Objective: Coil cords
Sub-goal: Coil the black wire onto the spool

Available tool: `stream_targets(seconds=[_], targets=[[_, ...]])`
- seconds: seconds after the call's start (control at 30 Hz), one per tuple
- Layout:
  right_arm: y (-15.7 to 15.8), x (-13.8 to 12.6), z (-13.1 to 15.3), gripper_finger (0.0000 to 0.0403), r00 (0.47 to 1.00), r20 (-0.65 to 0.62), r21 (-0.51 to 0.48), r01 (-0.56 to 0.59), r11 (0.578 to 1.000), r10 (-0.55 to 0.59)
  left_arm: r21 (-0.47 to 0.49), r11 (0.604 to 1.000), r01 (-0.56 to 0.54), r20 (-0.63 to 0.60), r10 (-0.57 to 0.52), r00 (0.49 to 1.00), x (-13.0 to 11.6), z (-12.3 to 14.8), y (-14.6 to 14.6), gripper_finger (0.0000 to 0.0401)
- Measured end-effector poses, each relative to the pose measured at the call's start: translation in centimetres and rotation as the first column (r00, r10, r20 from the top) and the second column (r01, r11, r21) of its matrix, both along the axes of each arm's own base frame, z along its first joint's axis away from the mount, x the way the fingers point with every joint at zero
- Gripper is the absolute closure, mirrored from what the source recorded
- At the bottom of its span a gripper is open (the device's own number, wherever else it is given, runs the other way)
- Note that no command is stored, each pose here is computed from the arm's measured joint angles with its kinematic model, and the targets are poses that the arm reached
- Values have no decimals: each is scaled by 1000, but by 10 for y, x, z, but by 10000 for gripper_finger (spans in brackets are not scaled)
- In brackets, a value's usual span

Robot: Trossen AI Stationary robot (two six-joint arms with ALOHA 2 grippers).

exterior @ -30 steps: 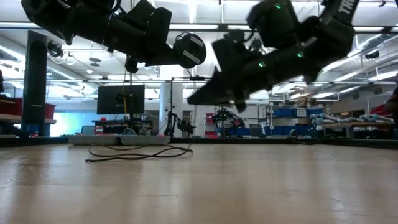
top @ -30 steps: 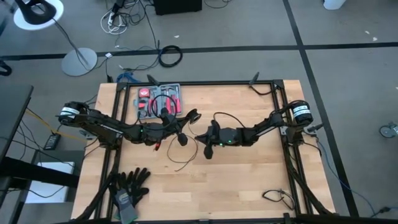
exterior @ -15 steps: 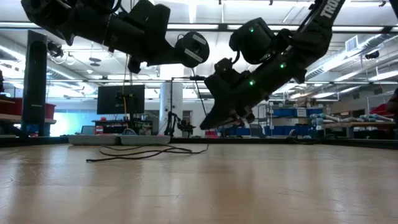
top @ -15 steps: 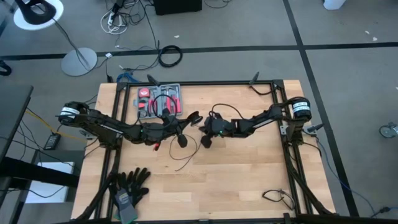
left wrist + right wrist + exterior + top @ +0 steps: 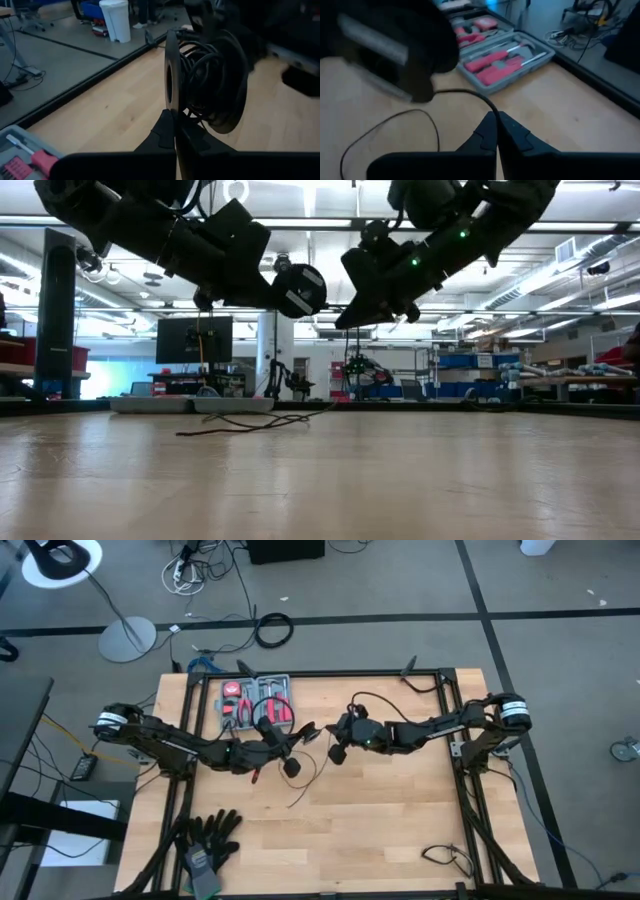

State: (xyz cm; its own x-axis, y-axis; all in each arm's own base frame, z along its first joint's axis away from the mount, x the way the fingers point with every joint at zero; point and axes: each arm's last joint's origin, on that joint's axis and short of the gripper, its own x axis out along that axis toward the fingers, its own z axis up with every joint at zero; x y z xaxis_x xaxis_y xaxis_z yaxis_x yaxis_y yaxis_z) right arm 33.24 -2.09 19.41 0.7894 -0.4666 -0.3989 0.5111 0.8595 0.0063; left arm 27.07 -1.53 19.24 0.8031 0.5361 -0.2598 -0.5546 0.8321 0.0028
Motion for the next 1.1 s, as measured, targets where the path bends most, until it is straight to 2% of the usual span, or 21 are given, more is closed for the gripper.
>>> stream_targets(seconds=[0.17,0.33,0.53,0.67,0.83,1.1], targets=[[2,4,9,403,996,79,-28,-34,999,36,-14,1000,-8,-47,8,999,-2,-5,0,401],[14,9,23,403,969,206,-84,-123,989,138,-16,999,-43,-59,42,997,-3,-7,2,401],[14,13,29,402,934,297,-69,-187,980,200,-21,997,-69,-46,68,997,-3,-6,8,401],[16,28,32,389,908,303,-78,-280,957,290,-20,996,-92,-8,92,996,-2,-3,9,401],[19,47,30,361,897,283,-89,-328,940,340,-8,991,-134,8,134,991,-2,-2,11,401],[26,58,12,312,891,222,-7,-405,914,396,-12,989,-148,60,148,987,0,3,11,401]])
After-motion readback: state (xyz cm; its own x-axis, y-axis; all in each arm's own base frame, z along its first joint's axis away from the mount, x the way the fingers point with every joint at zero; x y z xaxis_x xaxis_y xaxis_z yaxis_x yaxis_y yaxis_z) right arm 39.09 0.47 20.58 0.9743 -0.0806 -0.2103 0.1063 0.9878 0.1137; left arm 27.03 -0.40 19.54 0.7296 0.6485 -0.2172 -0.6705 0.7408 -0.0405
